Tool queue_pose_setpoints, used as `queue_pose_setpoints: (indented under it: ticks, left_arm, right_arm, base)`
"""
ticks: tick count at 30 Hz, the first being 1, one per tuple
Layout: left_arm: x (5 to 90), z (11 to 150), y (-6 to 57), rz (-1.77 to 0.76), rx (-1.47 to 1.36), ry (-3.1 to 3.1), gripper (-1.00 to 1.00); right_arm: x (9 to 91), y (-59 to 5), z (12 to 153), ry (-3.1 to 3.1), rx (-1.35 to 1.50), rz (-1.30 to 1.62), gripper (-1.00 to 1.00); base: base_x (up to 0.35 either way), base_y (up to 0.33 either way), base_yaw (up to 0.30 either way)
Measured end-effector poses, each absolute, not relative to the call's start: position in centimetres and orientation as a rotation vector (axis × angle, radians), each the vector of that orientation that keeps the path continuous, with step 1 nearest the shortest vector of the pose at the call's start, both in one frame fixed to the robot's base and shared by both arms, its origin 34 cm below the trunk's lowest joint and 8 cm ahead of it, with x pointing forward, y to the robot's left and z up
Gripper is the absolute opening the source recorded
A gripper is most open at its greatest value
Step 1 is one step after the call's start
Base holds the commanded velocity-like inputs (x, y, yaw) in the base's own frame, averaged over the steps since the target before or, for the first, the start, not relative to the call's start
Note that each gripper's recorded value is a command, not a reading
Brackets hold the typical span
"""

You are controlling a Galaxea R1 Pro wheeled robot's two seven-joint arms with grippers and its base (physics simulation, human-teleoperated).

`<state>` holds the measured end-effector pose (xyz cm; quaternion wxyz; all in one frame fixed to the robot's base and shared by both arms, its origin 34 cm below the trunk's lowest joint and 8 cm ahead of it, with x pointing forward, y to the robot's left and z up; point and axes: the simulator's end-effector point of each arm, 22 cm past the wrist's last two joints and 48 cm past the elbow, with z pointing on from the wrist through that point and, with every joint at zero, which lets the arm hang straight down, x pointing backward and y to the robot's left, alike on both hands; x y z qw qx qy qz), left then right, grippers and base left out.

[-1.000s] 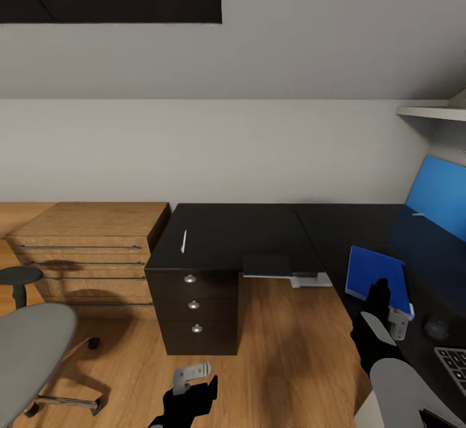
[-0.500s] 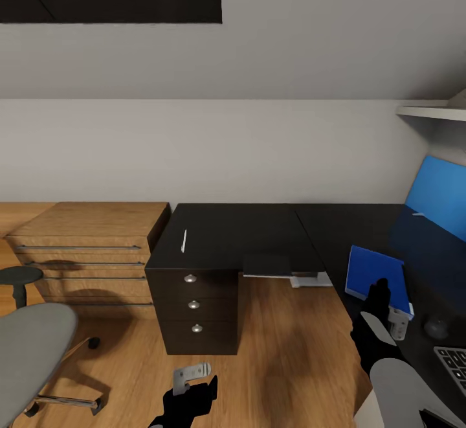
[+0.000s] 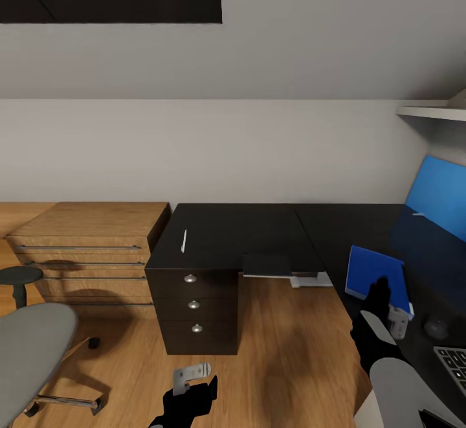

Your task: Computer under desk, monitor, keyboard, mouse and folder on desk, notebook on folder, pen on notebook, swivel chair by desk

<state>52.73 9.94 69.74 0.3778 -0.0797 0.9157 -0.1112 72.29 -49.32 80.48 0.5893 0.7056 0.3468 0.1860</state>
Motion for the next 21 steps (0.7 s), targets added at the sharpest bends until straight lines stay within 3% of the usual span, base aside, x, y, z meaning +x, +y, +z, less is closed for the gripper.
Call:
queue_pose_setpoints:
  ticks: [21]
  left_arm:
    - [52.7,69.6,10.0,-0.281,-0.205,2.343,1.00]
  right_arm:
    - [70.5,-47.8,85.6,0.737,1.556,0.497,1.00]
  base:
    - [0.000,0.000,0.000]
